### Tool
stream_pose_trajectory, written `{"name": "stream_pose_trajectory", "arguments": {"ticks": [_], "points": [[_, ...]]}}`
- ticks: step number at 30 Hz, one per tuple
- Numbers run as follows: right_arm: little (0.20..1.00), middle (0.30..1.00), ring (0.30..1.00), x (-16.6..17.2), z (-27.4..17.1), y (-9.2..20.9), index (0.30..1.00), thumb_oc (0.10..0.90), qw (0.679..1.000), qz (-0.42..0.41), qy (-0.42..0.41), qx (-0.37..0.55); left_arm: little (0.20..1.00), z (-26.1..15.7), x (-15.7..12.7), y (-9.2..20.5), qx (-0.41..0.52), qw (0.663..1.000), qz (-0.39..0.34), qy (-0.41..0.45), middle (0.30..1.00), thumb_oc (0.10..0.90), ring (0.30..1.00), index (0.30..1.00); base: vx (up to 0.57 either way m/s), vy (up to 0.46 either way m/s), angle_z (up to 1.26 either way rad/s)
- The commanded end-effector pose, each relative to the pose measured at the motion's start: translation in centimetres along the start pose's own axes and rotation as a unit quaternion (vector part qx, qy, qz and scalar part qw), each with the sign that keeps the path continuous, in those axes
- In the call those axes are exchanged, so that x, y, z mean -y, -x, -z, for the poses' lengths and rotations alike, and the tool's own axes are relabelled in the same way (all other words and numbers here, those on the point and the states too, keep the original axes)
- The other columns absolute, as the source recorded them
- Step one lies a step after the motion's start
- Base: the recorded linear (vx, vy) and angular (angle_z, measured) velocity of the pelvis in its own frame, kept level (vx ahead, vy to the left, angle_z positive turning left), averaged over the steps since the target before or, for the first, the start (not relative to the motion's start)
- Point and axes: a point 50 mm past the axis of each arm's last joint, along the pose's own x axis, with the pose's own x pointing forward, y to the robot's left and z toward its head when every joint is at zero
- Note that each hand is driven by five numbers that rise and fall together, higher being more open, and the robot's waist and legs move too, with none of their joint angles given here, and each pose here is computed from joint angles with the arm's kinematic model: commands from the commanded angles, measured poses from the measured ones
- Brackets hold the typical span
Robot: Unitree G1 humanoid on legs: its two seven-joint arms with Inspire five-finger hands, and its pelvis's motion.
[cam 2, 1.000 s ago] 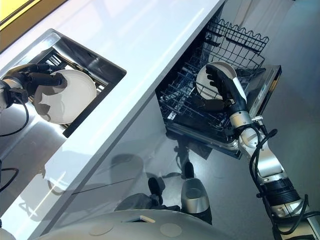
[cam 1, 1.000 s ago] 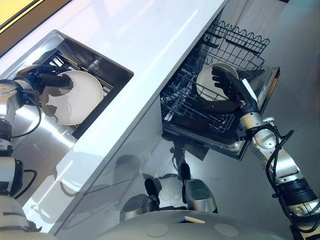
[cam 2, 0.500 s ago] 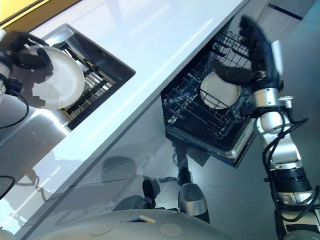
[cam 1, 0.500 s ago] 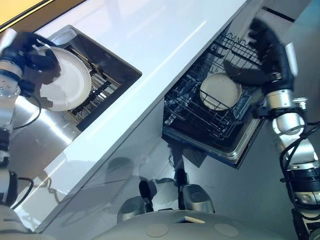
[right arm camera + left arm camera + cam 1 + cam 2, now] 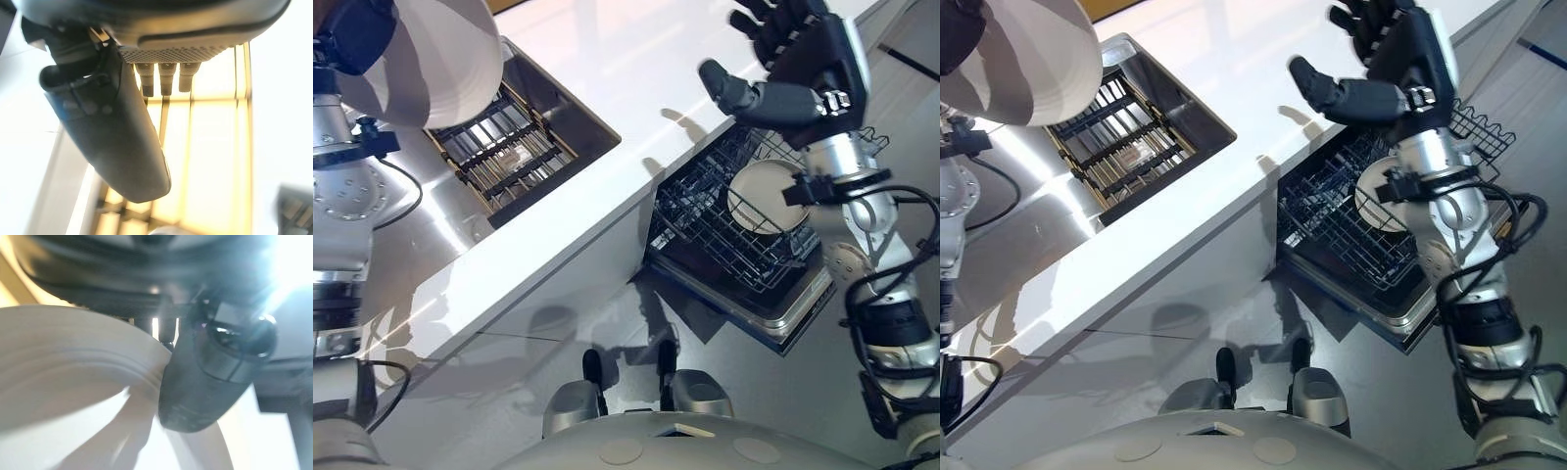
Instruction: Pick up plates and place into dishwasher.
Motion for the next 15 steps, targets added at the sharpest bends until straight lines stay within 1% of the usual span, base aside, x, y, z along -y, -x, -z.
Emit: {"name": "stream_pose_trajectory", "arguments": {"ticks": [1,5,9,15], "points": [[0.900,0.900,0.900,-3.3,-3.0,-2.0,0.900,0.800,0.988,-0.078,-0.095,0.089,0.200,-4.2,-0.5,-2.9,0.128,0.988,-0.077,0.039,0.300,0.100,0.300,0.300,-0.01,-0.039,0.22],[0.900,0.900,0.900,-4.9,-2.2,-2.5,0.900,0.800,0.983,-0.085,-0.140,0.081,0.200,-6.0,0.9,-3.0,0.152,0.984,-0.064,0.074,0.300,0.100,0.300,0.300,-0.01,-0.032,0.15],[0.900,0.900,0.900,-5.9,-1.3,-2.9,0.900,0.800,0.982,-0.092,-0.155,0.060,0.200,-7.3,2.1,-2.8,0.156,0.981,-0.046,0.109,0.300,0.100,0.300,0.300,0.00,0.000,0.00],[0.900,0.900,0.900,-7.4,0.3,-3.3,0.900,0.800,0.977,-0.112,-0.182,0.012,0.200,-8.5,3.6,-1.6,0.161,0.976,-0.013,0.146,0.300,0.100,0.300,0.300,0.00,0.000,0.00]]}}
